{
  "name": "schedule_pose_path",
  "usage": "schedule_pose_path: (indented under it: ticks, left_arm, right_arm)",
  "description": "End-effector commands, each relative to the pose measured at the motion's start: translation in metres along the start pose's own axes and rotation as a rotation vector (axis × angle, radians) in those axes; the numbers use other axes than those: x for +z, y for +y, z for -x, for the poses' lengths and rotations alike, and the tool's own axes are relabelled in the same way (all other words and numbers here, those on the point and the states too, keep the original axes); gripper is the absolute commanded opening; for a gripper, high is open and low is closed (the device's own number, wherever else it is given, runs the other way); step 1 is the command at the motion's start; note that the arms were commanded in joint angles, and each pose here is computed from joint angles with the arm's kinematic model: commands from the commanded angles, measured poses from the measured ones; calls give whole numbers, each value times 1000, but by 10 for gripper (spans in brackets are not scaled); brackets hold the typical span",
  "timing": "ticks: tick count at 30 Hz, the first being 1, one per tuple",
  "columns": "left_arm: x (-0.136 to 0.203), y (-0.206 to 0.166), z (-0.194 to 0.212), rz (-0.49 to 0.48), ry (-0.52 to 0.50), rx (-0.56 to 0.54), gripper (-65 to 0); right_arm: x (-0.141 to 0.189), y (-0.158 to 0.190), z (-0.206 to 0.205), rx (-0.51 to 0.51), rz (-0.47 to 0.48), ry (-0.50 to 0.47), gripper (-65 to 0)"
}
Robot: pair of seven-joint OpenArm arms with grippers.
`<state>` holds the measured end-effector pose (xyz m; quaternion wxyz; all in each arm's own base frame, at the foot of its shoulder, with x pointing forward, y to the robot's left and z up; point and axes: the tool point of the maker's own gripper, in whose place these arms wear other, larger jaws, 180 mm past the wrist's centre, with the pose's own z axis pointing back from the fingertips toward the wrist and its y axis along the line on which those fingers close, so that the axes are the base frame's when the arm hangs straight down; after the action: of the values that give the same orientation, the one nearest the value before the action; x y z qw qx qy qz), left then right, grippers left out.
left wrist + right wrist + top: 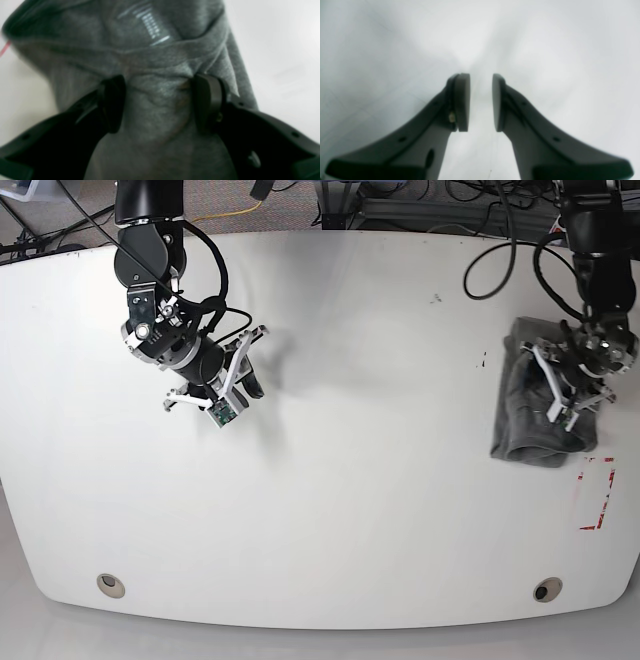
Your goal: Fold the T-shirt properly
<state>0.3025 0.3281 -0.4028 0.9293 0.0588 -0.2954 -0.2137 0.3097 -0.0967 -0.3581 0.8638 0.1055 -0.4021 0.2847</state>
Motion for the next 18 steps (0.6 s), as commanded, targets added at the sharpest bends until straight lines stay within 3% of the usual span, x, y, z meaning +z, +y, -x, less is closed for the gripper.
schedule_pose_path:
  ticks: [1,6,10,18]
  left_arm:
    - [16,46,47,-63,160,-11,-256]
    - [47,109,70,-157,177,62,-257]
    - [65,136,86,-211,199,114,-257]
    - [91,167,80,-303,132,190,-258]
  right_arm:
    - [4,-5,-18,12,10,-60,-512]
    - [4,-4,-19,11,9,-63,-512]
    - [4,-3,-19,9,7,-65,-512]
    - [12,2,-36,37,11,-113,-512]
